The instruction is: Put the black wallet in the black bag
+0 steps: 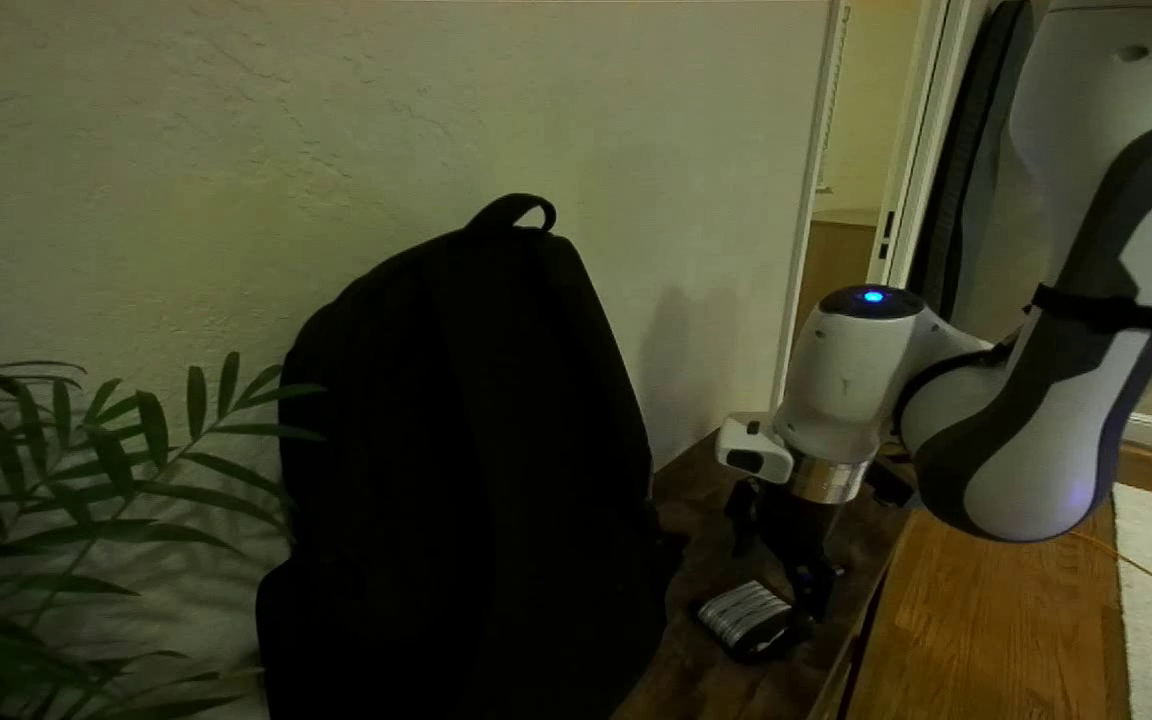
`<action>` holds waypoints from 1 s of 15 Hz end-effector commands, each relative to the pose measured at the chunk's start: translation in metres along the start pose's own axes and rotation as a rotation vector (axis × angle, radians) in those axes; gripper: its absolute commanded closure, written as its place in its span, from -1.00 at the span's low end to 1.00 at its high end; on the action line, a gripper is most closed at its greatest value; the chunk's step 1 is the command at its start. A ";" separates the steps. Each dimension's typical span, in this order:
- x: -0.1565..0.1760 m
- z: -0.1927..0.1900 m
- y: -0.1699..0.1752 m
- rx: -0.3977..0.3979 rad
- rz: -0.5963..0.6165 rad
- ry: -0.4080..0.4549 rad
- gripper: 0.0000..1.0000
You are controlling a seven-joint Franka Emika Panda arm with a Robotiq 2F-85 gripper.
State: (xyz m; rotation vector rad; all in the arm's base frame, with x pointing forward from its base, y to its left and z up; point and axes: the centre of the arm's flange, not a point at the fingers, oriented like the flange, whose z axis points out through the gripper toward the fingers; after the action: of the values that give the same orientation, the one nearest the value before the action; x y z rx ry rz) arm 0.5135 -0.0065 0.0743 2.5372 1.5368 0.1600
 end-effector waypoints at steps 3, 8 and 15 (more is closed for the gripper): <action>0.005 0.013 -0.003 -0.039 -0.038 -0.003 -1.00; 0.005 0.025 -0.007 -0.034 -0.049 -0.019 -1.00; 0.011 0.029 -0.010 -0.038 -0.066 -0.010 -0.47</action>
State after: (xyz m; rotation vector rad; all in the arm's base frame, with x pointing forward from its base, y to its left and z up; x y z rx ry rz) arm 0.5192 0.0031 0.0446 2.4814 1.5909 0.1209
